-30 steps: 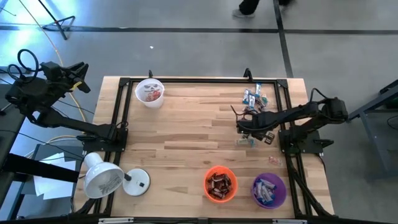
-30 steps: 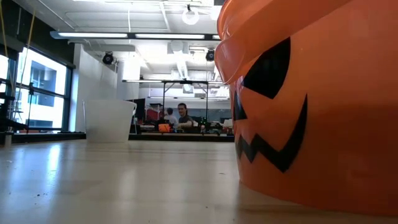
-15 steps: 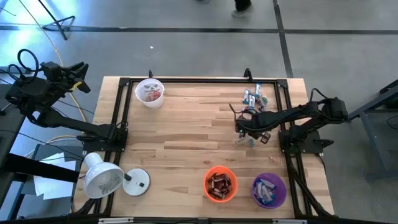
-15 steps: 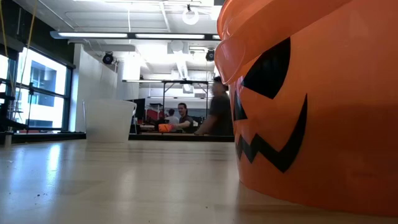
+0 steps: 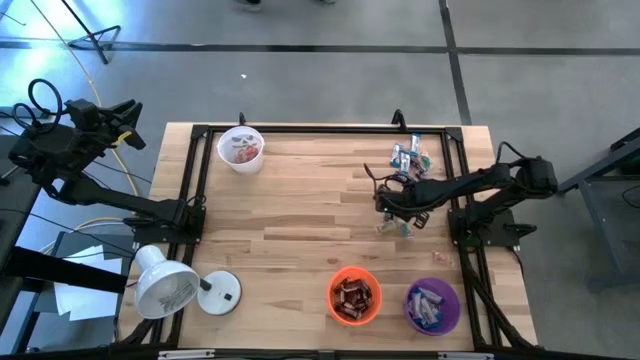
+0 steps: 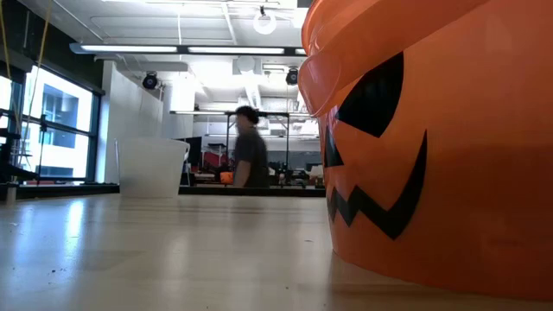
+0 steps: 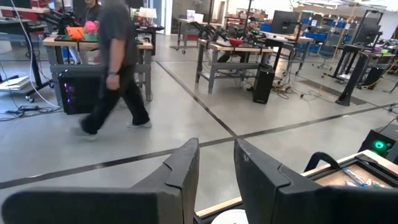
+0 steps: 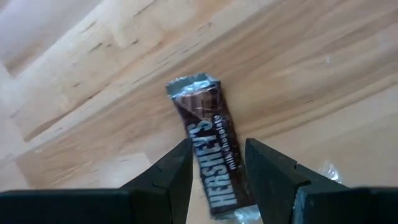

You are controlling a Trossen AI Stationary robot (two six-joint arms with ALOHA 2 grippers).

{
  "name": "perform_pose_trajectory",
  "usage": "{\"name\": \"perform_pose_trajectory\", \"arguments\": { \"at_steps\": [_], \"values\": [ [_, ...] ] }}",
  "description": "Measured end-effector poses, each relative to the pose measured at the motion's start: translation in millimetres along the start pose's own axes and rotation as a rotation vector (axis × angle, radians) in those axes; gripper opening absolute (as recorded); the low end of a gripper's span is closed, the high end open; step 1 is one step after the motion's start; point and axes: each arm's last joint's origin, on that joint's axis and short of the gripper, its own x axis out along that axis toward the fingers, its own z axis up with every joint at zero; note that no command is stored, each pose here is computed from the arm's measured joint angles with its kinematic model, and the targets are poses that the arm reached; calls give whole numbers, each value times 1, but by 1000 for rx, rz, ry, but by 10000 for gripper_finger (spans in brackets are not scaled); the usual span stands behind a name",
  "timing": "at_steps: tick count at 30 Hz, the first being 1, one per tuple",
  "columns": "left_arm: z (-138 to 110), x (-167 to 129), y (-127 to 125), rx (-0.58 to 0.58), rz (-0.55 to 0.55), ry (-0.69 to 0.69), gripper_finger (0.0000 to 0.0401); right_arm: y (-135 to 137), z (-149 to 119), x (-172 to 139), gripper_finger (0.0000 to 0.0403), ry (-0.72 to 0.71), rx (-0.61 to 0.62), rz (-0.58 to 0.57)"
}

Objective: Organize candy in baskets
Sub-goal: Put the brown chocolate into the orange bucket

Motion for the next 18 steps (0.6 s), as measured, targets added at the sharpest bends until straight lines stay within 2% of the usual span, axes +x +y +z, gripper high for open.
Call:
{"name": "perform_pose_trajectory", "arguments": {
  "at_steps": [14,18],
  "values": [
    [0,0,0,18,0,0,88,-2,-5,22,141,-55,-17,-83],
    [0,0,0,18,0,0,88,-3,-5,22,109,-66,7,-93]
  ]
}}
